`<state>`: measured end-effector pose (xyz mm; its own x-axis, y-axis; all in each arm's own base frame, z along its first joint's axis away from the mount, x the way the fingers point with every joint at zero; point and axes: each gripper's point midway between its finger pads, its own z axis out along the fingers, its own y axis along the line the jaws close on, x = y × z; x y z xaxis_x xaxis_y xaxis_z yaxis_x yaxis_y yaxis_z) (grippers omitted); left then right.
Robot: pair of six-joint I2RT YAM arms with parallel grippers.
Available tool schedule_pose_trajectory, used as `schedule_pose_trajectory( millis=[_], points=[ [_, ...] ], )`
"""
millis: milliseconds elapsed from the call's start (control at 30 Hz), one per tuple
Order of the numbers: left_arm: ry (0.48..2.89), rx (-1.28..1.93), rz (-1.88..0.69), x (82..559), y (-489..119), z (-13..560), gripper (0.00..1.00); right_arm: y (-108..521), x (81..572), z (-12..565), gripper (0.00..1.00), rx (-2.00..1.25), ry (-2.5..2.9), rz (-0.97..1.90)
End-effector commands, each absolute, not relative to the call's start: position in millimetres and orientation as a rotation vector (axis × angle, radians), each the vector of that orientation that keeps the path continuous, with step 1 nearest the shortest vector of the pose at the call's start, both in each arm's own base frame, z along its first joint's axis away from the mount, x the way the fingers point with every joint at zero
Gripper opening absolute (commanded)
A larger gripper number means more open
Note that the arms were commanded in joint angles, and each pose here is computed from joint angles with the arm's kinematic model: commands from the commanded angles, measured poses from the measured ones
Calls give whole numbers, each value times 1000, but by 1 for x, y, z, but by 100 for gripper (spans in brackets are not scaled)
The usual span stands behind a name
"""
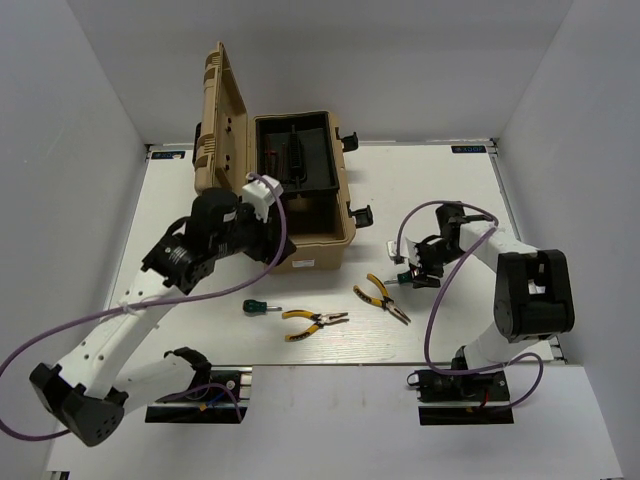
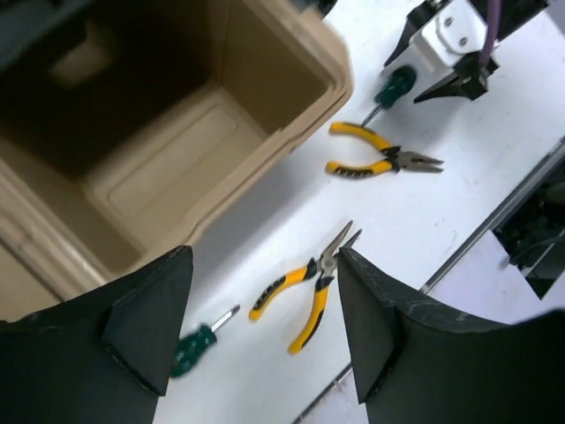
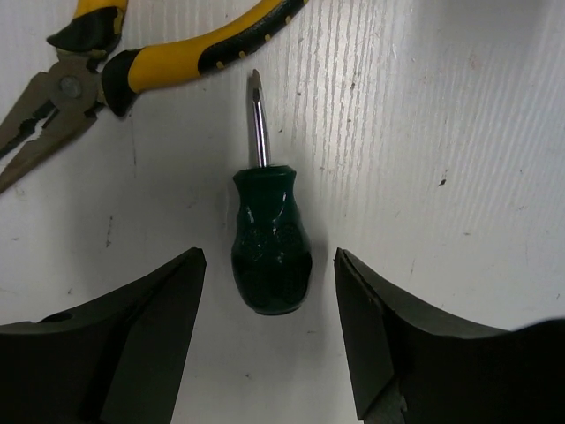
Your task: Sort the tools into containers
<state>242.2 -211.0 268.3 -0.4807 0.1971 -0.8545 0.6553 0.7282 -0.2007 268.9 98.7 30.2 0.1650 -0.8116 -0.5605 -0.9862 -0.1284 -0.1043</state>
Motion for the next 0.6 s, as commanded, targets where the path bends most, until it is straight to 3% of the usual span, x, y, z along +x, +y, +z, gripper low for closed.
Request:
schedule_pose_trajectory(
  millis=[0,133,200,233,267,400,567],
  points=[
    [2125,535,-584,235,-193,246,77,100,273,18,67,-2047,1692,466],
    [2230,446,-516,228,-176,217,80,99,275,8,67,-2072,1725,438],
    [2276,396,-482,225,-169,200,80,101,272,4,58,-2089,1733,445],
    [2294,379,-486,223,-169,195,80,99,271,3,51,-2110,1738,432],
    [2317,343,-497,220,-168,185,80,98,267,3,33,-2121,1749,441],
    [2380,250,-503,214,-167,159,81,91,258,16,1,-2132,1777,441],
    [2360,193,-493,214,-162,152,82,100,232,69,0,-2087,1759,528]
  ],
)
